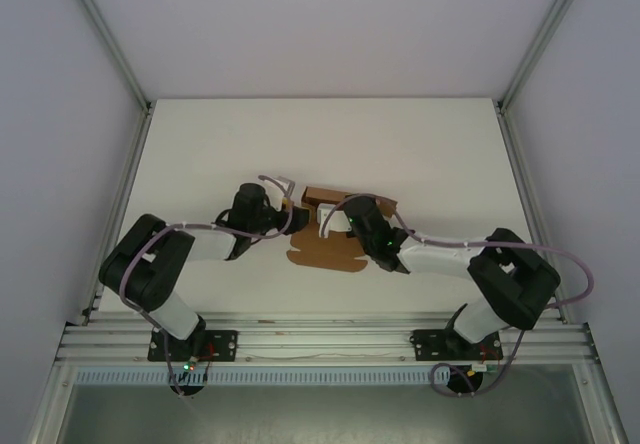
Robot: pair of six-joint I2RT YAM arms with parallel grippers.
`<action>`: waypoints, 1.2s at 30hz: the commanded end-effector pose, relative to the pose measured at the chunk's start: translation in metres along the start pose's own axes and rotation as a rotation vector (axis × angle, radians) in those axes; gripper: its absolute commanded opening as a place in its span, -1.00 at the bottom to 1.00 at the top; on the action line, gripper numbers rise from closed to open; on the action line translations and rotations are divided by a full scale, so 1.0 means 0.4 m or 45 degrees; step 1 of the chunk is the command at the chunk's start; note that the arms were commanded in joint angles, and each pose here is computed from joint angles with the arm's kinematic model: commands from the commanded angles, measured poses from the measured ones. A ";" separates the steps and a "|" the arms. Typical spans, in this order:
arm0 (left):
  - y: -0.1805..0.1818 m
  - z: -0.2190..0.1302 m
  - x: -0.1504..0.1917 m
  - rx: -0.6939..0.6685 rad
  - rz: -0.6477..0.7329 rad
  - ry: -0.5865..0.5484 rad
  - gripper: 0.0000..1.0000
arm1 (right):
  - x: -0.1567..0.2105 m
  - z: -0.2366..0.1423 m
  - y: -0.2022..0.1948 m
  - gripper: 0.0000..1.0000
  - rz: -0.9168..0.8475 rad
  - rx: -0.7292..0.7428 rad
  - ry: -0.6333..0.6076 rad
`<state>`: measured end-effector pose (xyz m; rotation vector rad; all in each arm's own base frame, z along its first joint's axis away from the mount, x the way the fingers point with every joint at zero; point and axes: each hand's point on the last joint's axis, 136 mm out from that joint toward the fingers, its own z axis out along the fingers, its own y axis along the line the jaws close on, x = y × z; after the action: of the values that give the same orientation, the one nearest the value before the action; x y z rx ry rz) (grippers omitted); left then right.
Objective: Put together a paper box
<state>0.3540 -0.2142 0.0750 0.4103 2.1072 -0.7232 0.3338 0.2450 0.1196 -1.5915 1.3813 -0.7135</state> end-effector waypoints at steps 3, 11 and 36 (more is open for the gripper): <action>-0.001 0.034 -0.033 -0.007 0.068 -0.038 0.20 | 0.004 0.007 0.072 -1.00 -0.020 -0.133 0.012; -0.015 0.069 -0.064 -0.001 0.077 -0.086 -0.04 | -0.010 0.000 0.067 -1.00 0.021 -0.234 -0.025; -0.054 0.071 -0.074 -0.154 0.150 -0.249 -0.14 | -0.005 0.020 0.057 -1.00 0.068 -0.289 0.018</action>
<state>0.3787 -0.2418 0.0760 0.3492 2.0008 -0.5004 0.3440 0.2412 0.1220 -1.6099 1.5668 -0.6114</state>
